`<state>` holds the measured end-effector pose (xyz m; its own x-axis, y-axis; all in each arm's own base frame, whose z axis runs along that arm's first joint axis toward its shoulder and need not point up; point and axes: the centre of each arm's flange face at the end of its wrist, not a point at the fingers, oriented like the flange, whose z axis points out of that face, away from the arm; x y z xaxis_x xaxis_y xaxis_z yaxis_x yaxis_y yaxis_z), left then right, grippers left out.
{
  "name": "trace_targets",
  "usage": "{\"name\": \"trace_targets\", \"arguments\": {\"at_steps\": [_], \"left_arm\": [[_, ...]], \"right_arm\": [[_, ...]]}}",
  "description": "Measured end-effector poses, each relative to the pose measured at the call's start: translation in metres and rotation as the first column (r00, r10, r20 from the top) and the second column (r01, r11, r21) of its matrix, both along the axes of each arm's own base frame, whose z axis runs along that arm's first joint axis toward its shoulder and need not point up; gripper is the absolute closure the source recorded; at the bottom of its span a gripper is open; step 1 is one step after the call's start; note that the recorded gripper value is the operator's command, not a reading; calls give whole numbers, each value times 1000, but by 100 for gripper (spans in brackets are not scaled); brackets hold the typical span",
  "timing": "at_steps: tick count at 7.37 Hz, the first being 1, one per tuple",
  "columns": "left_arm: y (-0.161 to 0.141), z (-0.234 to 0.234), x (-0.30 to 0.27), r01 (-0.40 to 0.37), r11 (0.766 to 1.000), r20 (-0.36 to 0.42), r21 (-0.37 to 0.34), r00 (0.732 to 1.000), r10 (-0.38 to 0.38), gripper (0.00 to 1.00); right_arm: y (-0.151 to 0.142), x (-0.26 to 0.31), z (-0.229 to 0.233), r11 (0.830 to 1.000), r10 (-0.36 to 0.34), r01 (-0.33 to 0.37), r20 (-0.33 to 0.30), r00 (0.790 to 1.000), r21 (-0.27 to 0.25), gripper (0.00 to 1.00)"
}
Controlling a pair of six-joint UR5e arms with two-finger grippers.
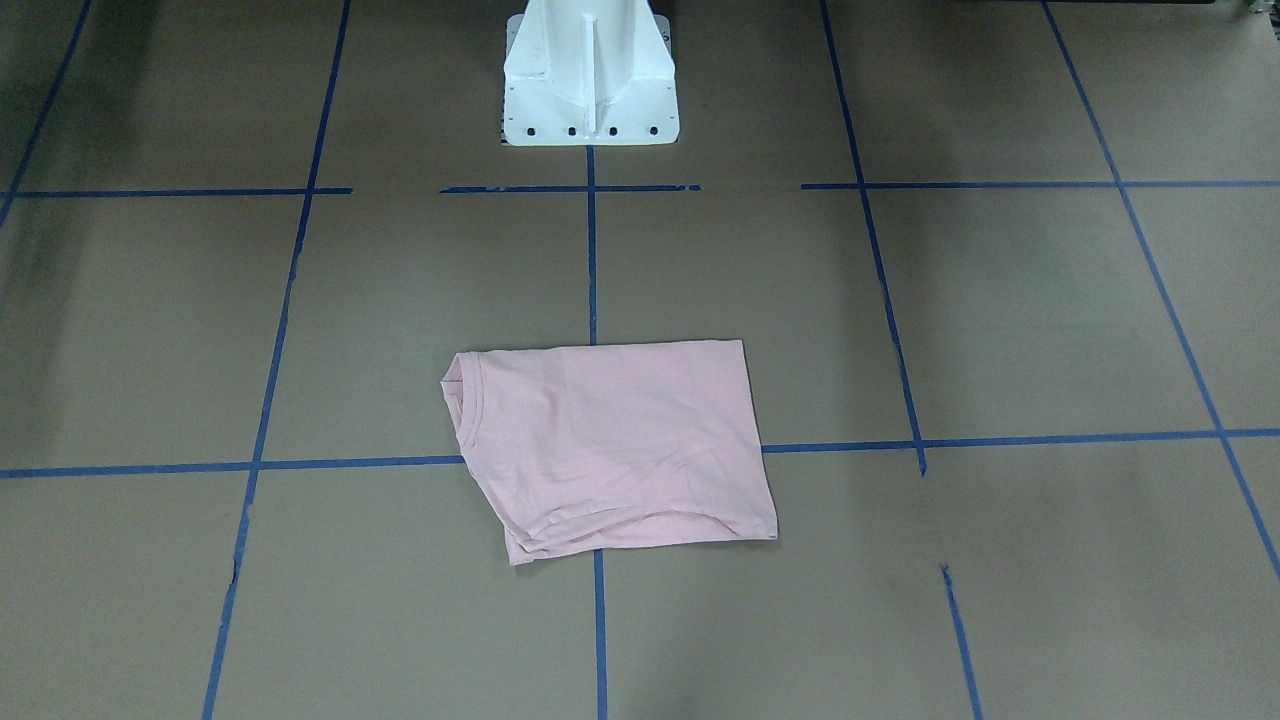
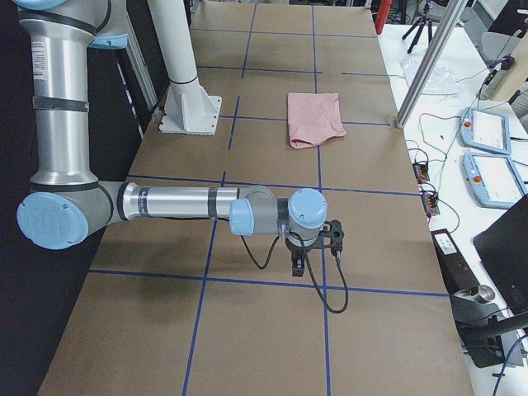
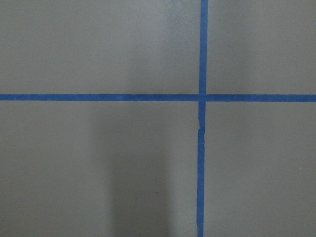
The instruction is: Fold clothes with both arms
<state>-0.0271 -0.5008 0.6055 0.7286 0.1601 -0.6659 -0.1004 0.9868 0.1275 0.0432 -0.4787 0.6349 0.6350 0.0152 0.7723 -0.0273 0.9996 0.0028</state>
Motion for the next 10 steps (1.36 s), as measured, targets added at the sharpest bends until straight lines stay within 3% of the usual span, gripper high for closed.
{"name": "trace_targets", "arguments": {"at_steps": [2,6,10], "left_arm": [[4,7,0,-55,998,0,14,999,55,0],[5,7,-1,-61,998,-2,18,998,61,0],[5,10,-1,-54,999,-2,6,999,54,0]], "right_arm": [[6,11,0,1000,25,-25,-9,1000,-1,0],[12,27,-15,998,59,-57,-70,996,30,0],[14,27,-16,998,61,-59,-72,996,32,0]]}}
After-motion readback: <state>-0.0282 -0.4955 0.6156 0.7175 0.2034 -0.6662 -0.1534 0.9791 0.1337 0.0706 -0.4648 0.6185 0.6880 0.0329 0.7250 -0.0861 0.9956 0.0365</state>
